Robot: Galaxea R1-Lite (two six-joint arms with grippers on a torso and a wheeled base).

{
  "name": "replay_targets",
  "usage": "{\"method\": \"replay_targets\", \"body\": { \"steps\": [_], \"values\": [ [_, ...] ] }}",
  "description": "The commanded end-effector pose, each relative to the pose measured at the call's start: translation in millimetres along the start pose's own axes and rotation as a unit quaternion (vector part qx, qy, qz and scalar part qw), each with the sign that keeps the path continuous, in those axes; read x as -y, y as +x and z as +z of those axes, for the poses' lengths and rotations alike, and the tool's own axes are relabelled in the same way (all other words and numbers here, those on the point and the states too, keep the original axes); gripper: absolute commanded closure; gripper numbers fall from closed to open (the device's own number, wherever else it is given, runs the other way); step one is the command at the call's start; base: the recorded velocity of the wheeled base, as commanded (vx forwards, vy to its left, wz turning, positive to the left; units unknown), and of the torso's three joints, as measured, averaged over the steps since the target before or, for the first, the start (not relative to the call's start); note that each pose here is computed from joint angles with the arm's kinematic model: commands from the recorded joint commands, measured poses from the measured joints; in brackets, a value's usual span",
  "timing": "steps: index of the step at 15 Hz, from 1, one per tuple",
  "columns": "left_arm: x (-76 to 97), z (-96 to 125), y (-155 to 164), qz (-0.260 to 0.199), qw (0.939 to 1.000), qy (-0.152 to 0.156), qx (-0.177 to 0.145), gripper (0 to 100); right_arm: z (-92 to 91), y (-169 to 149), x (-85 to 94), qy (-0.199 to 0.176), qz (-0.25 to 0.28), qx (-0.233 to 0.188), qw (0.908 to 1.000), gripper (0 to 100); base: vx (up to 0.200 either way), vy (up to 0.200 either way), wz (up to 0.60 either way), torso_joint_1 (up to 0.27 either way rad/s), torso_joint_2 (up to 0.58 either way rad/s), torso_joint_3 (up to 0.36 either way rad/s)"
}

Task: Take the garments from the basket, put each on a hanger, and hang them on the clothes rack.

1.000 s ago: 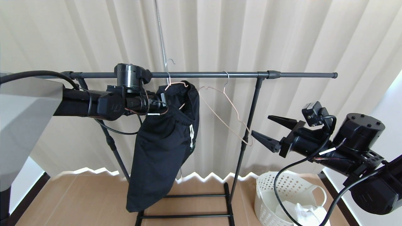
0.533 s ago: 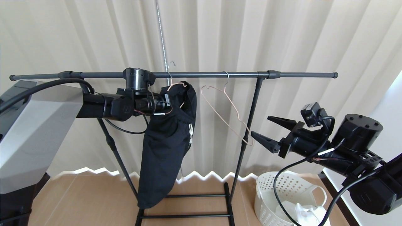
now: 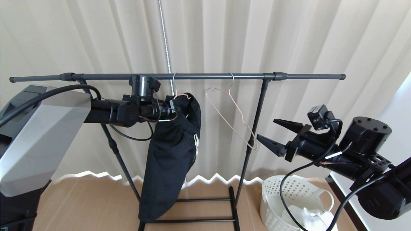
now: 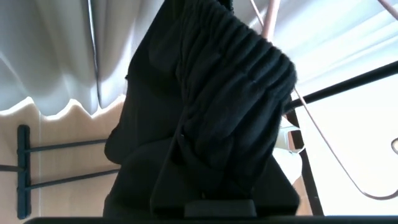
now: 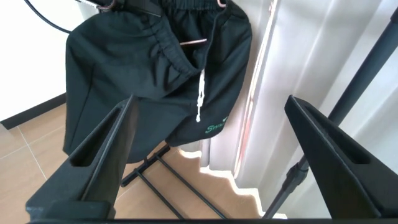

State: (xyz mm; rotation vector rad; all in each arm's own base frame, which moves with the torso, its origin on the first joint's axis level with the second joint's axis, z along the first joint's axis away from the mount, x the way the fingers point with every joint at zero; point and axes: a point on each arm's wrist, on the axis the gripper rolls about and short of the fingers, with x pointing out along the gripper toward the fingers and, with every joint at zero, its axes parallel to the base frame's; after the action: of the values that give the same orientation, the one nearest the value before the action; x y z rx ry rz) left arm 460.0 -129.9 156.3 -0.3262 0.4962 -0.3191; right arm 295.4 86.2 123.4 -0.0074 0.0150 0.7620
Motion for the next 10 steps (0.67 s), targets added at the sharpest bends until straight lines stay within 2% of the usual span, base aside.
{"method": "replay_targets", "body": {
  "steps": [1, 5, 6, 8, 10],
  "values": [
    [0.9, -0.2, -2.5, 0.001, 1.0, 0.0, -0.002, 0, 0.3, -0.5, -0.4, 0.0, 0.0, 0.0, 1.0, 0, 0.0, 0.0, 0.0, 0.0, 0.0, 0.0],
    [12.6, 13.3, -45.9, -0.005, 0.9999, 0.005, 0.011, 0, 1.8, -1.0, -0.7, -0.002, 0.0, 0.003, 1.0, 0, 0.0, 0.0, 0.0, 0.0, 0.0, 0.0],
    [19.2, 18.7, -76.9, -0.008, 0.9998, 0.006, 0.019, 0, 6.5, -3.2, -1.9, -0.004, 0.0, 0.009, 1.0, 0, 0.0, 0.0, 0.0, 0.0, 0.0, 0.0],
    [24.1, 14.9, -123.3, -0.008, 0.9997, 0.008, 0.021, 0, 15.2, -4.9, -4.6, -0.007, -0.003, 0.018, 0.9998, 0, 0.0, 0.0, 0.0, 0.0, 0.0, 0.0],
    [24.1, 0.3, -174.7, -0.003, 0.9995, 0.026, 0.018, 0, 24.3, 1.1, -3.4, 0.002, -0.063, 0.007, 0.998, 0, 0.0, 0.0, 0.0, 0.0, 0.0, 0.0]
  ]
}}
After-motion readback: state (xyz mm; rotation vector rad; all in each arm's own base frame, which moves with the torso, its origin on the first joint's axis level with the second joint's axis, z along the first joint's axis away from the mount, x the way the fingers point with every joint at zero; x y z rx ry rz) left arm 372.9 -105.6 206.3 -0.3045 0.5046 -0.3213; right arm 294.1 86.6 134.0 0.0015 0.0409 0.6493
